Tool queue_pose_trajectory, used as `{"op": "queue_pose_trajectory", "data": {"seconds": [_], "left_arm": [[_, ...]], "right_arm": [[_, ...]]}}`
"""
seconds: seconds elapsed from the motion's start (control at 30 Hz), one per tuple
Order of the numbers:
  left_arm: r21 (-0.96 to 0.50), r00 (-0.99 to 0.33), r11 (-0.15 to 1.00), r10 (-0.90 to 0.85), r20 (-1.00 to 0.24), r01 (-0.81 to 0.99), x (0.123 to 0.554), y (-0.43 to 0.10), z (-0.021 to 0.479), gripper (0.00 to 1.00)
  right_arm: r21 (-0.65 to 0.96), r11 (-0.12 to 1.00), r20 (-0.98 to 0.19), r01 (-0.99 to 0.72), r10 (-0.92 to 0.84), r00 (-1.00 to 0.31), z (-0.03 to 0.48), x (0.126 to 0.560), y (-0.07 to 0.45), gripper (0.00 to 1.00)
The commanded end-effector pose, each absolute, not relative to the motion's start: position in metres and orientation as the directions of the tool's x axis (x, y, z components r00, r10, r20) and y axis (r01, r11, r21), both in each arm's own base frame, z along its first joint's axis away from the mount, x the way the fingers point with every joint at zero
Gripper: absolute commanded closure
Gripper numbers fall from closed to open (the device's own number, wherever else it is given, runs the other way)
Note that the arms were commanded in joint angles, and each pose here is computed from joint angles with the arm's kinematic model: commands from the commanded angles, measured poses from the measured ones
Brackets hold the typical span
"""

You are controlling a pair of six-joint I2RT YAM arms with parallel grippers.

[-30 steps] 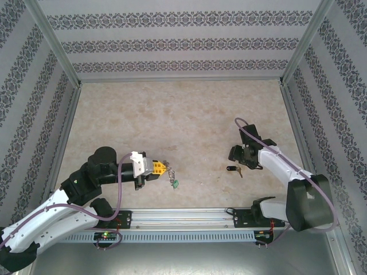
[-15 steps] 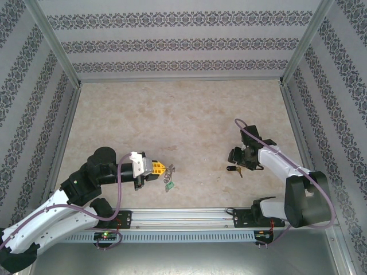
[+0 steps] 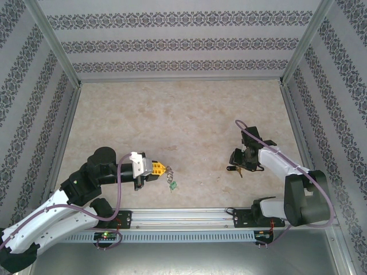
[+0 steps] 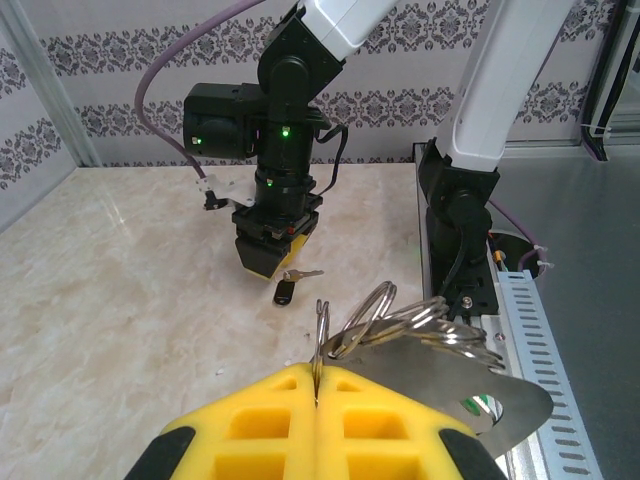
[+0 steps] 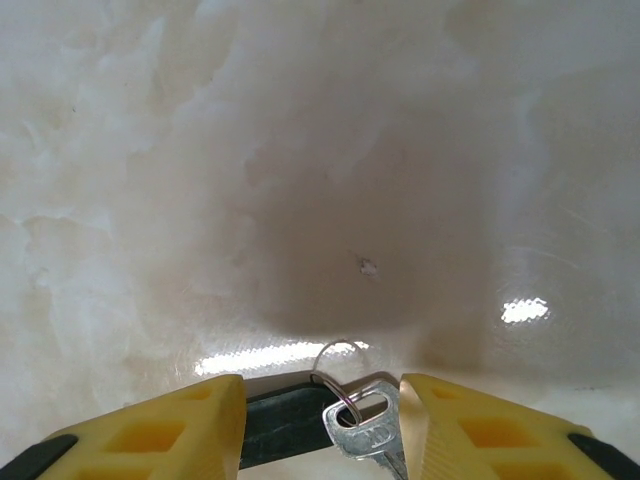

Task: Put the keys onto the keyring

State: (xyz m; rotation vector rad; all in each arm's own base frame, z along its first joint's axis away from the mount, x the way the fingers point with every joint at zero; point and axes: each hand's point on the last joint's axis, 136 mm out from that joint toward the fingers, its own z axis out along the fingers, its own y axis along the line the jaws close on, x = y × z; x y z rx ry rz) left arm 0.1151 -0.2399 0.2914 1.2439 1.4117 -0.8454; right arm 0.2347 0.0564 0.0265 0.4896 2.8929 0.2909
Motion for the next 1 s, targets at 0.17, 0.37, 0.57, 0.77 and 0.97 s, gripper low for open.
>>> {"op": "queue_pose_trajectory", "data": {"seconds": [0.17, 0.37, 0.57, 0.77, 0.97], "left_arm": [[0.137, 0.095, 0.225, 0.187, -0.978, 0.965, 0.1165, -0.2402, 0.3071, 1.0], [0.136, 0.093, 0.228, 0.189, -0.978, 0.964, 0.1169, -0.2396, 0.3069, 1.0], [0.134, 0.09, 0.231, 0.19, -0.978, 0.964, 0.1175, -0.2398, 0.3061, 1.0], [0.129, 0.085, 0.23, 0.195, -0.977, 0.965, 0.1179, -0.2402, 0.3043, 1.0], [0.127, 0.083, 0.23, 0.194, -0.978, 0.965, 0.1181, -0.2405, 0.3044, 1.0]], "right_arm": [[0.233, 0.925, -0.13, 0.299, 0.334, -0.934, 0.022, 0.2311, 0.0569, 0.58], [0.238, 0.926, -0.106, 0.294, 0.325, -0.94, 0.0193, 0.2305, 0.0593, 0.6], [0.247, 0.925, -0.097, 0.289, 0.32, -0.942, 0.0183, 0.2297, 0.0614, 0.67], [0.25, 0.924, -0.098, 0.288, 0.32, -0.942, 0.0184, 0.2278, 0.0614, 0.74], [0.252, 0.925, -0.112, 0.285, 0.32, -0.941, 0.0205, 0.2282, 0.0612, 0.78]]}}
